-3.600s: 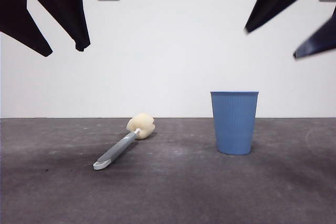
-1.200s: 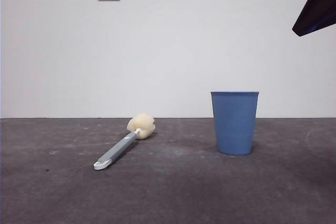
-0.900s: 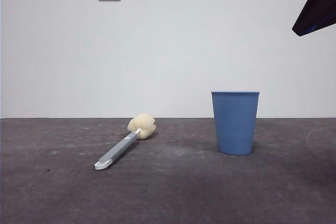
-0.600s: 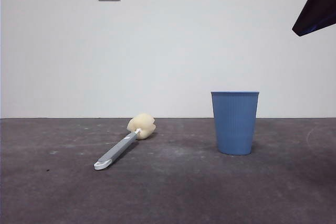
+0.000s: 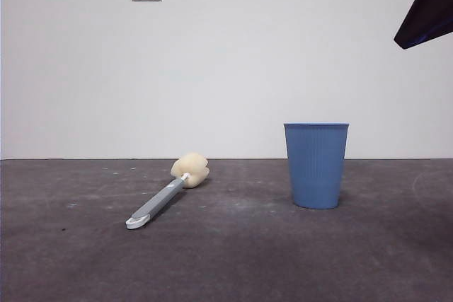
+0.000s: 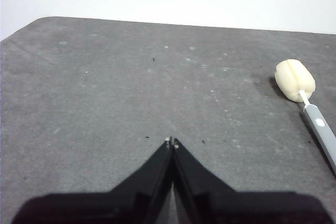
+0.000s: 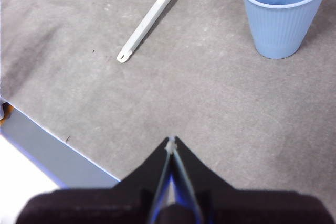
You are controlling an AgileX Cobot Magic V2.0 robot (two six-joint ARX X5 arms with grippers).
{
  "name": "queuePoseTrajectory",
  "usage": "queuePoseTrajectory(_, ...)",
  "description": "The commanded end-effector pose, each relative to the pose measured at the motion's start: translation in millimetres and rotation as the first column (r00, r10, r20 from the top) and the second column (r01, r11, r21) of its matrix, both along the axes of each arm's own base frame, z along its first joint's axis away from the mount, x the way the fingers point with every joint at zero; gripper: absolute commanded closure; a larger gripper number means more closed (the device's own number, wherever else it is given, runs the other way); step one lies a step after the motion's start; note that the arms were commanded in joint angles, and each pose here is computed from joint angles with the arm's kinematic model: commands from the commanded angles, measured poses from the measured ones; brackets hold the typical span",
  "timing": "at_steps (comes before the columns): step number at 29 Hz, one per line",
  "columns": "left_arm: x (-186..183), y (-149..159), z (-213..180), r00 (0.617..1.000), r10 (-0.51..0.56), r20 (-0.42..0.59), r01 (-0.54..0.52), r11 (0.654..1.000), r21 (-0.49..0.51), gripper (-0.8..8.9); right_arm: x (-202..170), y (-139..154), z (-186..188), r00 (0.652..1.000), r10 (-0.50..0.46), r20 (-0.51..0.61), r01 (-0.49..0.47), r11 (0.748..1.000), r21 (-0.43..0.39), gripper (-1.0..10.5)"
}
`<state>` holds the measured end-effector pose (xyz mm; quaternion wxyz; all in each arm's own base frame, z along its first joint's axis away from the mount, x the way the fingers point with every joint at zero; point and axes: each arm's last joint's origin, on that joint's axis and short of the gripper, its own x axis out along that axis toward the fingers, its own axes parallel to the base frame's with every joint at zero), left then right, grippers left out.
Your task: Pick up the cup brush,pick up the cup,insert the brush into the cup,clean the cup,put the cup brush back,put the cup back to the fixed position on the table
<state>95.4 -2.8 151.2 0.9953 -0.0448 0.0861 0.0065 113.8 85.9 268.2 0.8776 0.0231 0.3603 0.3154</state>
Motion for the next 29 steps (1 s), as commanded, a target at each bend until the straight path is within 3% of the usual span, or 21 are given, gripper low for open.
queuePoseTrajectory(1, 1, 0, -4, 1.000, 0.003, -0.006, -0.003, 1.000, -0.006, 8.17, 0, 0, 1, 1.000, -0.007, 0.003, 0.007, 1.000, 0.008, 9.4)
queuePoseTrajectory(2, 1, 0, -4, 1.000, 0.003, -0.006, -0.003, 1.000, -0.006, 8.17, 0, 0, 2, 0.999, 0.013, 0.032, -0.013, 1.000, -0.010, 9.4)
queuePoseTrajectory(4, 1, 0, -4, 1.000, 0.003, -0.006, -0.003, 1.000, -0.006, 8.17, -1, -10, 9, 0.988, -0.040, 0.147, 0.047, 0.998, -0.048, 9.4)
queuePoseTrajectory(7, 1, 0, -4, 1.000, 0.003, -0.006, -0.003, 1.000, -0.006, 8.17, 3, -31, 19, 0.938, -0.179, 0.296, 0.183, 0.983, 0.015, 9.4)
queuePoseTrajectory(9, 1, 0, -4, 1.000, 0.003, -0.006, -0.003, 1.000, -0.006, 8.17, 0, -50, 20, 0.883, -0.300, 0.362, 0.304, 0.952, 0.046, 9.4)
queuePoseTrajectory(11, 1, 0, -4, 1.000, 0.003, -0.006, -0.003, 1.000, -0.006, 8.17, -4, -63, 16, 0.818, -0.361, 0.448, 0.382, 0.923, 0.047, 9.4)
queuePoseTrajectory(16, 1, 0, -4, 1.000, 0.003, -0.006, -0.003, 1.000, -0.006, 8.17, -20, -80, -24, 0.642, -0.469, 0.606, 0.485, 0.861, 0.153, 9.4)
queuePoseTrajectory(21, 1, 0, -4, 1.000, 0.003, -0.006, -0.003, 1.000, -0.006, 8.17, -22, -82, -60, 0.616, -0.534, 0.580, 0.508, 0.831, 0.226, 9.4)
queuePoseTrajectory(29, 1, 0, -4, 1.000, 0.003, -0.006, -0.003, 1.000, -0.006, 8.17, -20, -82, -102, 0.644, -0.579, 0.501, 0.529, 0.809, 0.255, 9.4)
